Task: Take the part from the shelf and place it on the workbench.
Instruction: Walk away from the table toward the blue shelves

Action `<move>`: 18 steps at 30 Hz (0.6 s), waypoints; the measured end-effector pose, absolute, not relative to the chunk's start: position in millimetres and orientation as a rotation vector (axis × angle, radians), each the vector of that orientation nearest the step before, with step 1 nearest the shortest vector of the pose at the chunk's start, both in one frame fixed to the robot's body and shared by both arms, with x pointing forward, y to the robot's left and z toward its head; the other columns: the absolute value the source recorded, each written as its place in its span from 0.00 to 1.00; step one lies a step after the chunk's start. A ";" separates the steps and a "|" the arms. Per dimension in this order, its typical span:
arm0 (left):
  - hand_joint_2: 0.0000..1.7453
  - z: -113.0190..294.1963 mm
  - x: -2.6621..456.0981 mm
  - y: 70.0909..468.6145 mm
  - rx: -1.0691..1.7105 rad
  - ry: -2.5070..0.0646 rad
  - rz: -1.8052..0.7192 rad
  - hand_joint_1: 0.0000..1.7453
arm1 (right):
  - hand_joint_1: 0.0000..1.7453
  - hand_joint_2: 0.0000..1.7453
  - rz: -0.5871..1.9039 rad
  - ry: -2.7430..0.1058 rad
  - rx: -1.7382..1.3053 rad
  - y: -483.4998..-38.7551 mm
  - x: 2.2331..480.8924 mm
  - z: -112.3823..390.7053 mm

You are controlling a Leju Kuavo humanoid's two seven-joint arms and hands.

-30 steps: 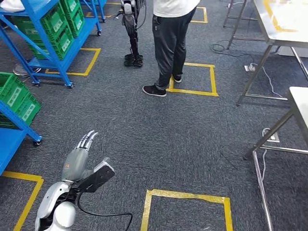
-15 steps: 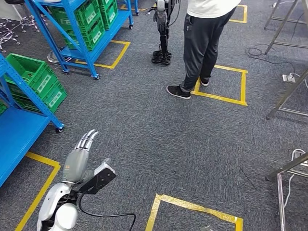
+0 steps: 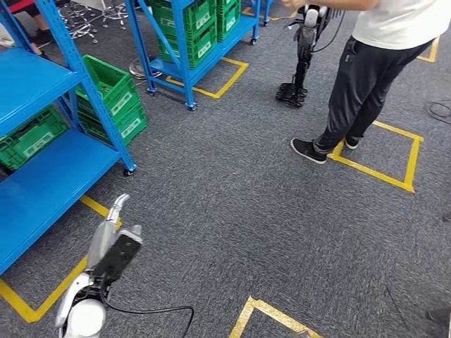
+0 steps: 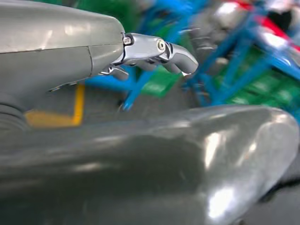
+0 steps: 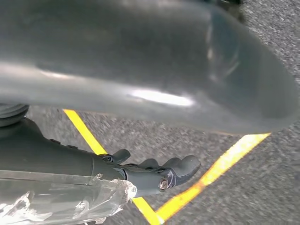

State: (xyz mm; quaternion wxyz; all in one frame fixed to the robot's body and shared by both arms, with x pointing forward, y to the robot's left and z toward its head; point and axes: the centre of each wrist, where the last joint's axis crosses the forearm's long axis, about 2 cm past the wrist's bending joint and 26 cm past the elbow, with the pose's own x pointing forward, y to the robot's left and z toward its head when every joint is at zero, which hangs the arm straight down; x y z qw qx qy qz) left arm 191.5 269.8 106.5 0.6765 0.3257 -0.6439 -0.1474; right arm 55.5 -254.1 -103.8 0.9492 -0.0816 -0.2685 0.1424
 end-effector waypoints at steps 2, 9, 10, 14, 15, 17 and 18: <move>0.00 92.5 183.4 290.4 0.703 -1.420 -0.210 0.00 | 0.00 0.00 0.280 -0.541 -0.161 -254.4 55.8 -103.6; 0.00 64.8 156.0 330.3 0.771 -1.283 -0.086 0.00 | 0.00 0.00 0.267 -0.538 -0.163 -252.9 56.1 -102.5; 0.00 63.4 155.1 331.1 0.768 -1.272 -0.074 0.00 | 0.00 0.00 0.266 -0.535 -0.164 -253.1 55.4 -102.6; 0.00 36.8 140.9 342.2 0.693 -1.158 0.118 0.00 | 0.00 0.00 0.259 -0.509 -0.161 -253.4 55.2 -102.4; 0.00 21.2 130.9 348.9 0.709 -1.097 0.150 0.00 | 0.00 0.00 0.258 -0.504 -0.158 -252.9 55.2 -102.3; 0.00 -11.0 107.4 358.1 0.773 -0.932 0.161 0.00 | 0.00 0.00 0.257 -0.494 -0.153 -251.2 54.0 -102.1; 0.00 -25.5 96.0 359.1 0.792 -0.831 0.162 0.00 | 0.00 0.00 0.258 -0.489 -0.152 -250.3 53.5 -101.9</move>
